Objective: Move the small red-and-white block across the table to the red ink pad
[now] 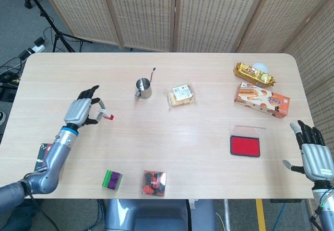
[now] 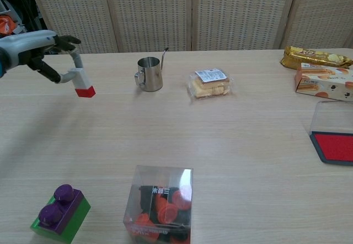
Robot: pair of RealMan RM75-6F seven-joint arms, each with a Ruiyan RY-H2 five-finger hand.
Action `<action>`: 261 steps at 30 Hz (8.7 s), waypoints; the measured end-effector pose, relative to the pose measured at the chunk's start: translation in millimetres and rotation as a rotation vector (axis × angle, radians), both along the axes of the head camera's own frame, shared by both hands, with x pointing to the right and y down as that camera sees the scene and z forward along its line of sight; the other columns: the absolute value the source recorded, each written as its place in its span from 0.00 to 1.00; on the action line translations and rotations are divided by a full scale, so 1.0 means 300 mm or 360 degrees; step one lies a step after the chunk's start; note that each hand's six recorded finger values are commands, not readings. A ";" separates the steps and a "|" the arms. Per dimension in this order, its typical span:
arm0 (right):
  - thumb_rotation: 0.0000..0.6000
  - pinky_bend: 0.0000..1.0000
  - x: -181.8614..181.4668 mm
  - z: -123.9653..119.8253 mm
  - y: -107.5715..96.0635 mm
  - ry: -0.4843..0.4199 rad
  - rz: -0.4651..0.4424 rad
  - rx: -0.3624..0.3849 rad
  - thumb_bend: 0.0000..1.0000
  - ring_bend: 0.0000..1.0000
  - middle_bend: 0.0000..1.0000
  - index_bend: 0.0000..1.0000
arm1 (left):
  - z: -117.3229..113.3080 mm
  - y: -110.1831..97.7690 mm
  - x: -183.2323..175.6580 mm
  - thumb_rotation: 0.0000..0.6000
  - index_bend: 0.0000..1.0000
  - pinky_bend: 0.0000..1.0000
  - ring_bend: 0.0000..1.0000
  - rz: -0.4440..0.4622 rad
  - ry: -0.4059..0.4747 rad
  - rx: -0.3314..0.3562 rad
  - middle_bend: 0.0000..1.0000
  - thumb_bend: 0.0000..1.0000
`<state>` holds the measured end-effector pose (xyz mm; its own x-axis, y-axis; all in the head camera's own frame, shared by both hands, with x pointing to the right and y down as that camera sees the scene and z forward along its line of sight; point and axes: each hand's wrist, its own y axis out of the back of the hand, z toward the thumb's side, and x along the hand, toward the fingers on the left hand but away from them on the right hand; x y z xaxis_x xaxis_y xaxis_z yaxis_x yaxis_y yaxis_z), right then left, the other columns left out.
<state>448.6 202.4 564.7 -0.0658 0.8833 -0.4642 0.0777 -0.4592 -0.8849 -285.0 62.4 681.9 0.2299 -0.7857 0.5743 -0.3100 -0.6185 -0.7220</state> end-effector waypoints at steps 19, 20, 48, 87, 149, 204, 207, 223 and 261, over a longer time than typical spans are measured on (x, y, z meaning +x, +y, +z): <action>1.00 0.00 0.048 0.005 -0.022 -0.0032 0.0080 -0.0034 0.00 0.00 0.00 0.00 | 0.113 0.049 0.581 1.00 0.56 0.00 0.00 0.0230 0.0154 -0.0091 0.00 0.44; 1.00 0.00 0.049 0.005 -0.023 -0.0031 0.0080 -0.0035 0.00 0.00 0.00 0.00 | 0.115 0.050 0.589 1.00 0.56 0.00 0.00 0.0236 0.0148 -0.0090 0.00 0.44; 1.00 0.00 0.058 0.004 -0.036 -0.0063 0.0094 -0.0045 0.00 0.00 0.00 0.00 | 0.183 0.134 0.675 1.00 0.45 0.00 0.00 0.0331 0.0078 -0.0116 0.00 0.29; 1.00 0.00 -0.015 0.023 -0.088 0.0075 -0.0006 0.0021 0.00 0.00 0.00 0.00 | -0.317 0.074 -0.410 1.00 0.00 0.00 0.00 -0.0160 -0.0260 0.0523 0.00 0.00; 1.00 1.00 -1.305 0.485 -0.365 -0.0184 -0.0114 -0.0524 0.33 0.99 0.92 0.39 | -0.464 0.149 -0.643 1.00 0.00 0.00 0.00 -0.0385 -0.0054 0.0405 0.00 0.00; 1.00 1.00 -1.055 0.203 -0.423 -0.0143 -0.0253 -0.0345 0.65 0.99 0.92 0.60 | -0.450 0.159 -0.614 1.00 0.00 0.00 0.00 -0.0335 -0.0067 0.0365 0.00 0.00; 1.00 1.00 -0.890 0.164 -0.427 -0.0075 -0.0192 -0.0333 0.65 0.99 0.92 0.60 | -0.440 0.165 -0.596 1.00 0.00 0.00 0.00 -0.0309 -0.0078 0.0359 0.00 0.00; 1.00 1.00 -0.402 0.166 -0.250 -0.0102 0.0000 -0.0507 0.67 0.99 0.92 0.60 | -0.432 0.190 -0.548 1.00 0.00 0.00 0.00 -0.0268 -0.0126 0.0386 0.00 0.00; 1.00 1.00 -0.288 0.416 -0.135 -0.0180 0.0113 -0.0594 0.67 0.99 0.92 0.60 | -0.417 0.204 -0.539 1.00 0.00 0.00 0.00 -0.0274 -0.0151 0.0352 0.00 0.00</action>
